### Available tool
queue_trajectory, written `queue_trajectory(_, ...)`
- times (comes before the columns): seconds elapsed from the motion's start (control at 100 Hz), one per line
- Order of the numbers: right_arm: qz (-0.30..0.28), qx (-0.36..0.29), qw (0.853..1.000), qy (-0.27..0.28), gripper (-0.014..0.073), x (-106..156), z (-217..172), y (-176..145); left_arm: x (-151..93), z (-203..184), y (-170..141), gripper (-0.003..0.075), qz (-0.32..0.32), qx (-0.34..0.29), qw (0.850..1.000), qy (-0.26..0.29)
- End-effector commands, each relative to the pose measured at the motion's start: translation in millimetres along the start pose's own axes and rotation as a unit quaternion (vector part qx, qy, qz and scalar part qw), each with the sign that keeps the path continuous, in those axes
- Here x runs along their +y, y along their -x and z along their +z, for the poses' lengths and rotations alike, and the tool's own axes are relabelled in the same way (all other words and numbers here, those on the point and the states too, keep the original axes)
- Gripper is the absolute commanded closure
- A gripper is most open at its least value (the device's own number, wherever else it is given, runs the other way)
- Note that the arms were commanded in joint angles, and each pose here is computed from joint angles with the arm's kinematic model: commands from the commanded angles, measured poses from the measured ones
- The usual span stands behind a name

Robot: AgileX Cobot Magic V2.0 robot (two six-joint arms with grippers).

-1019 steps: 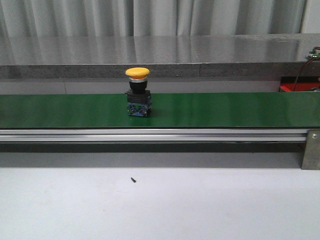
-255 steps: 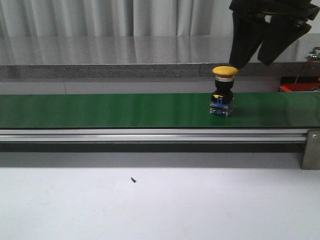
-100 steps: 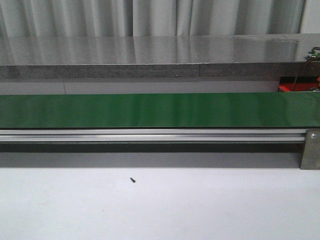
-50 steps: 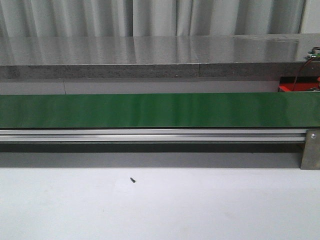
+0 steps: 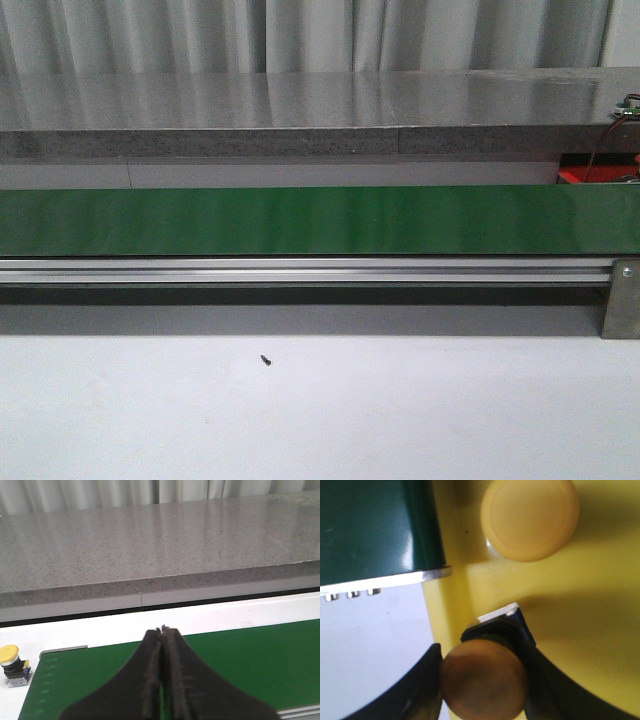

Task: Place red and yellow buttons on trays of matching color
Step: 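Lower the yellow button into the yellow tray and open the right gripper, then withdraw the right gripper from the tray back over the belt end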

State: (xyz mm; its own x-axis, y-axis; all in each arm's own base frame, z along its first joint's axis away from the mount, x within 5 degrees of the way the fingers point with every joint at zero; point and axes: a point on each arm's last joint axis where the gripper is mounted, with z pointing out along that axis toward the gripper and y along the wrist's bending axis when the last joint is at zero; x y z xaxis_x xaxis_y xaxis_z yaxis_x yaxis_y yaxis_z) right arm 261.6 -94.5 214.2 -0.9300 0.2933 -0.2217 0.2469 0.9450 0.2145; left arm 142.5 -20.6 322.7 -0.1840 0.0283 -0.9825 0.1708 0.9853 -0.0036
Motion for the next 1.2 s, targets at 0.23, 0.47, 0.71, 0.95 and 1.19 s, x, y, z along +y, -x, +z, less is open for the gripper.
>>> queue_trajectory(0.23, 0.005, -0.017, 1.0, 0.002, 0.032, -3, 4, 9, 2, -2, 16, 0.074, -0.008, -0.044, 0.999, 0.011)
queue_trajectory(0.47, 0.004, -0.003, 1.0, 0.005, 0.0106, -2, 3, 6, 2, -2, 16, 0.074, -0.008, -0.044, 0.999, 0.011)
queue_trajectory(0.71, 0.007, -0.015, 1.0, 0.01, 0.0073, 5, -16, 5, 2, -2, 16, 0.074, -0.008, -0.044, 0.999, 0.011)
queue_trajectory(0.95, -0.049, -0.111, 0.992, 0.017, 0.0074, 41, -63, -3, 2, -2, 16, 0.074, -0.008, -0.044, 0.999, 0.011)
queue_trajectory(1.19, -0.172, -0.193, 0.966, 0.022, 0.0074, 94, -100, -25, 2, -2, 16, 0.074, -0.008, -0.044, 0.999, 0.011)
